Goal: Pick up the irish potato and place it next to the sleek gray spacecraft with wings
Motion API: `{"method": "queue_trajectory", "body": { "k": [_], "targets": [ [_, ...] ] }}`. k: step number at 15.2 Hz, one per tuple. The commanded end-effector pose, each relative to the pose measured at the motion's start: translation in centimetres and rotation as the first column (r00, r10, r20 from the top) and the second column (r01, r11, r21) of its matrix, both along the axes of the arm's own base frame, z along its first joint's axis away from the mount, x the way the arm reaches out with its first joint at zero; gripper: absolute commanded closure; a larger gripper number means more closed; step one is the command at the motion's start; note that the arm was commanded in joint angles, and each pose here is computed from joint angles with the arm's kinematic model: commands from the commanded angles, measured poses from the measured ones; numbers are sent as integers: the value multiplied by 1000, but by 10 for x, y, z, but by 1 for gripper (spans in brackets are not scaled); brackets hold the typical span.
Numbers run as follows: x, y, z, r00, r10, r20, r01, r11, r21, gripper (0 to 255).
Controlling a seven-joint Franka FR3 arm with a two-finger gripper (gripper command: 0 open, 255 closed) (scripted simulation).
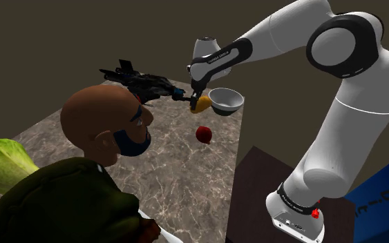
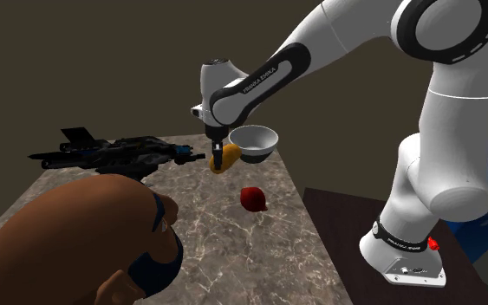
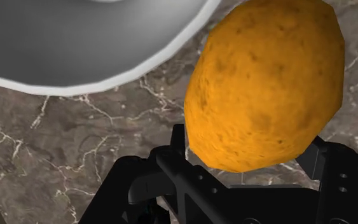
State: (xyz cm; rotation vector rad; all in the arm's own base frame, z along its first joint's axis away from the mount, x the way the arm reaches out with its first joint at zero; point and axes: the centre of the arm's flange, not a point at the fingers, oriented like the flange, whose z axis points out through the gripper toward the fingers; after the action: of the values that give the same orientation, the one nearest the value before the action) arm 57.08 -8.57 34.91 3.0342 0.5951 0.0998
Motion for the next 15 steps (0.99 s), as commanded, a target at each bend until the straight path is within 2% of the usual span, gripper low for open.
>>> {"method": "queue_trajectory", "body": {
  "k": [1, 5, 6, 11, 15],
  "targets": [
    [-1, 2, -6, 1000, 4, -12, -4, 1000, 3, 255],
    [-1, 2, -6, 1000, 4, -12, -4, 1000, 3, 255],
    [-1, 2, -6, 1000, 4, -12, -4, 1000, 3, 0],
    [-1, 2, -6, 1000, 4, -12, -4, 1000, 3, 0],
    [-4, 4, 44, 1000, 4, -12, -4, 1000, 3, 0]
  ]
}}
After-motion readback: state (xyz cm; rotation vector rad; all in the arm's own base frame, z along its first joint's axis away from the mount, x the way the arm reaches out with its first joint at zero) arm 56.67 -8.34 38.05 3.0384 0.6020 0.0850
